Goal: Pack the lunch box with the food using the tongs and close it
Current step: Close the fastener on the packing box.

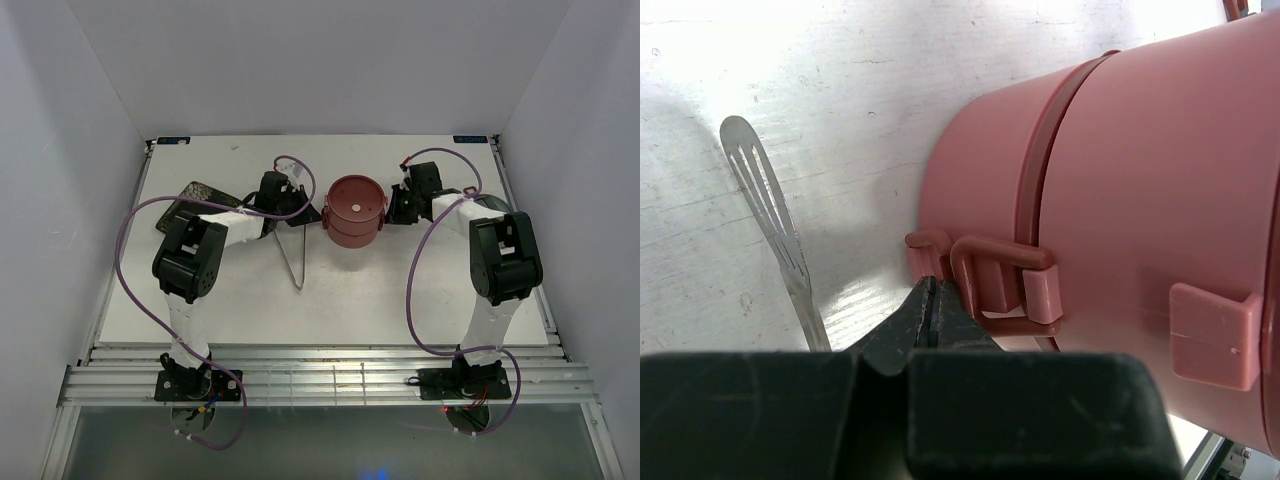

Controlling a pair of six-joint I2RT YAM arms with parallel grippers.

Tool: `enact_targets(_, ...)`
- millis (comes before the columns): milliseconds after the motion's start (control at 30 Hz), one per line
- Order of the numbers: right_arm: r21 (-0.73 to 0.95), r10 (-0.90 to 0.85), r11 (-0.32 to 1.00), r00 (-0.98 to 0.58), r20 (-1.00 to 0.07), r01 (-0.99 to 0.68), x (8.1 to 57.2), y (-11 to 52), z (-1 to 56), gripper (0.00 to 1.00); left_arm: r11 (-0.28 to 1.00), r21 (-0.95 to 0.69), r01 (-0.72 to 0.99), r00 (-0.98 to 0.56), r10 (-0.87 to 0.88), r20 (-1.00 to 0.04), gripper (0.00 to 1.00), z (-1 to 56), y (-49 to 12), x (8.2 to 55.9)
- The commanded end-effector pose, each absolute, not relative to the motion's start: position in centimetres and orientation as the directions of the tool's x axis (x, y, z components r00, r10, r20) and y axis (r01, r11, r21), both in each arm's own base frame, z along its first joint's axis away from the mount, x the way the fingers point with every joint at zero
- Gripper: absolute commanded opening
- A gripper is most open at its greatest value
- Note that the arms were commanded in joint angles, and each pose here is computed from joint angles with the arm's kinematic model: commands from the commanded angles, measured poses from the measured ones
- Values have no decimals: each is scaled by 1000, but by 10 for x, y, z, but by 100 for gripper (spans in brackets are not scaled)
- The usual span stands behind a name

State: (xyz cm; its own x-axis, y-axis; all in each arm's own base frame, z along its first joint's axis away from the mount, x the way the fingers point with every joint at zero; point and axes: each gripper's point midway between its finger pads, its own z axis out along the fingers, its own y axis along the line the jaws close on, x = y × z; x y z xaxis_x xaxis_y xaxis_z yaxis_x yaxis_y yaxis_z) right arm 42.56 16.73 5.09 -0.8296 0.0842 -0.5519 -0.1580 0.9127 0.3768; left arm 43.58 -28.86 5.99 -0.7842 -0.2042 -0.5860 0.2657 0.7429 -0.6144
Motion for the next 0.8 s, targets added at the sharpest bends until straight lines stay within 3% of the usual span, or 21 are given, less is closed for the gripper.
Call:
enact_targets(0,402,53,885,-808,-587,-234,437,187,63,8,697,-630,343,-744,-208,-635,0,93,-304,446)
enact_targets(200,362,58,912,-815,-576,-191,439,176,59,8,715,-614,335,-739,-206,-642,0,89,-299,447)
enact_targets(500,284,92,954,-807,-584,-97,445,141,68,8,860,-479,177,-657,-259,-708,0,115,-247,473)
enact_targets(767,244,101,968,-807,-581,-55,452,130,75,8,839,-500,217,-653,-256,-713,0,135,-252,482)
